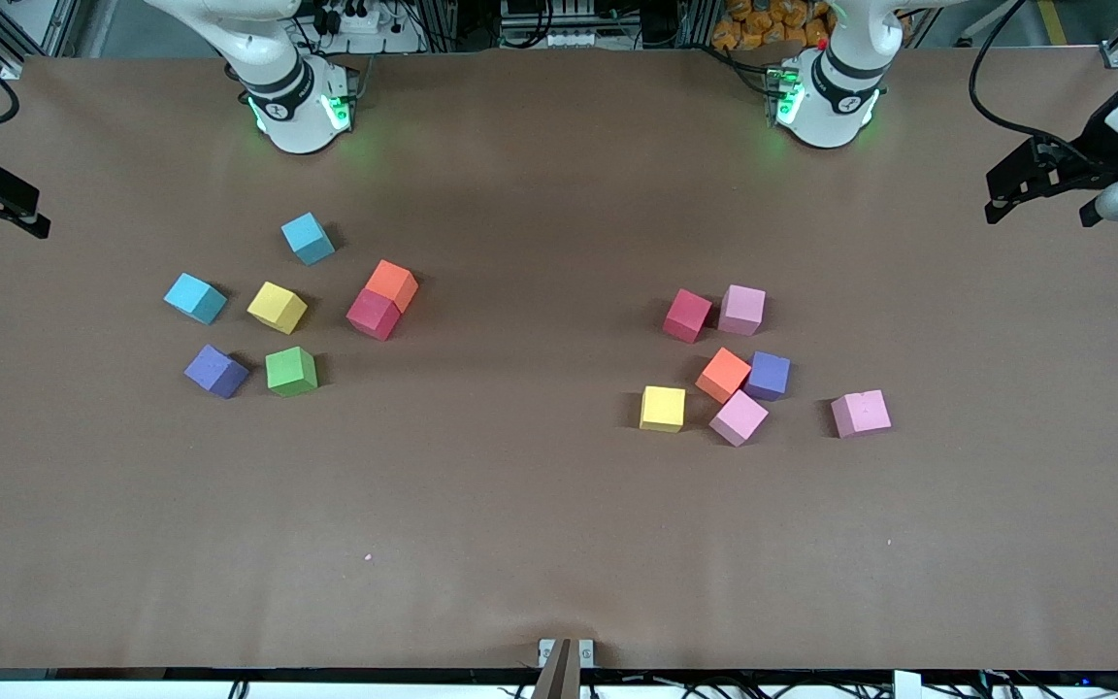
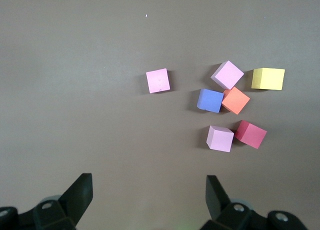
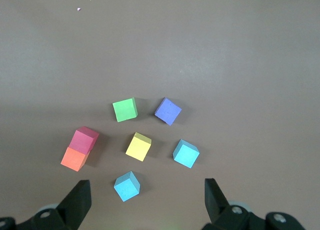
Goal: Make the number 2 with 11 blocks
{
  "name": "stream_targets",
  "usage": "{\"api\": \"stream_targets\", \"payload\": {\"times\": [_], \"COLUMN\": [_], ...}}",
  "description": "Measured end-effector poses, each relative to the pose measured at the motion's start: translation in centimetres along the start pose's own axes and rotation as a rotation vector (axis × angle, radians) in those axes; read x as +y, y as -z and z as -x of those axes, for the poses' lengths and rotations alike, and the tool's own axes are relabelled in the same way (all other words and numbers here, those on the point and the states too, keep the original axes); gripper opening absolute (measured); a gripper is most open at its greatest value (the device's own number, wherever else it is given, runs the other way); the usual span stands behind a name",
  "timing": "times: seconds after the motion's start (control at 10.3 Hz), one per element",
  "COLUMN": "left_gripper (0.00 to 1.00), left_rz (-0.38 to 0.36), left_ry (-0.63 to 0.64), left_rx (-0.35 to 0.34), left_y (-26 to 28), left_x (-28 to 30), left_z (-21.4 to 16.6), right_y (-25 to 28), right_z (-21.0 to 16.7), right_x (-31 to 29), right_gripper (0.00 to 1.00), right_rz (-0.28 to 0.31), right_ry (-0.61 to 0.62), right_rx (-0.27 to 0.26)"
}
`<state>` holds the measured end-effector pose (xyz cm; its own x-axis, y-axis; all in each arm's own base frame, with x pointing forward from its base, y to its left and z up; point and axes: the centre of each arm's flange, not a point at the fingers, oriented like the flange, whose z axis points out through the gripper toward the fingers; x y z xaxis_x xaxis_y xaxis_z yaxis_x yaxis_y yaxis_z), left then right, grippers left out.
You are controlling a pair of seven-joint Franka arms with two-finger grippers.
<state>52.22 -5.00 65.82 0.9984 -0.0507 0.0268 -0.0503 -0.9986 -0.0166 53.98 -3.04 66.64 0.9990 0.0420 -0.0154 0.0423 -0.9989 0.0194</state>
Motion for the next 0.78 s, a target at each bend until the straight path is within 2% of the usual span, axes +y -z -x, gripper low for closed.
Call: {"api": "stream_targets", "payload": {"times": [0.39,0.78], "left_gripper": [1.00,1.00], "left_rz": [0.002,0.021], "left_ry": [0.000,-0.021], "left_rx": [-0.035,-0.152], "left_y": [-1.8,-8.2], "left_x": [0.0,1.0], "left_z": [-0.7,-3.6], "right_y": [-0.3,-0.4], "right_z": [-0.2,-0.4], "right_x": [-0.1,-0.7], "right_gripper": [1.00,1.00], "right_rz": [-0.001,-0.001], "right_ry": [0.001,0.009], "right_rx": [-0.005,-0.003]}}
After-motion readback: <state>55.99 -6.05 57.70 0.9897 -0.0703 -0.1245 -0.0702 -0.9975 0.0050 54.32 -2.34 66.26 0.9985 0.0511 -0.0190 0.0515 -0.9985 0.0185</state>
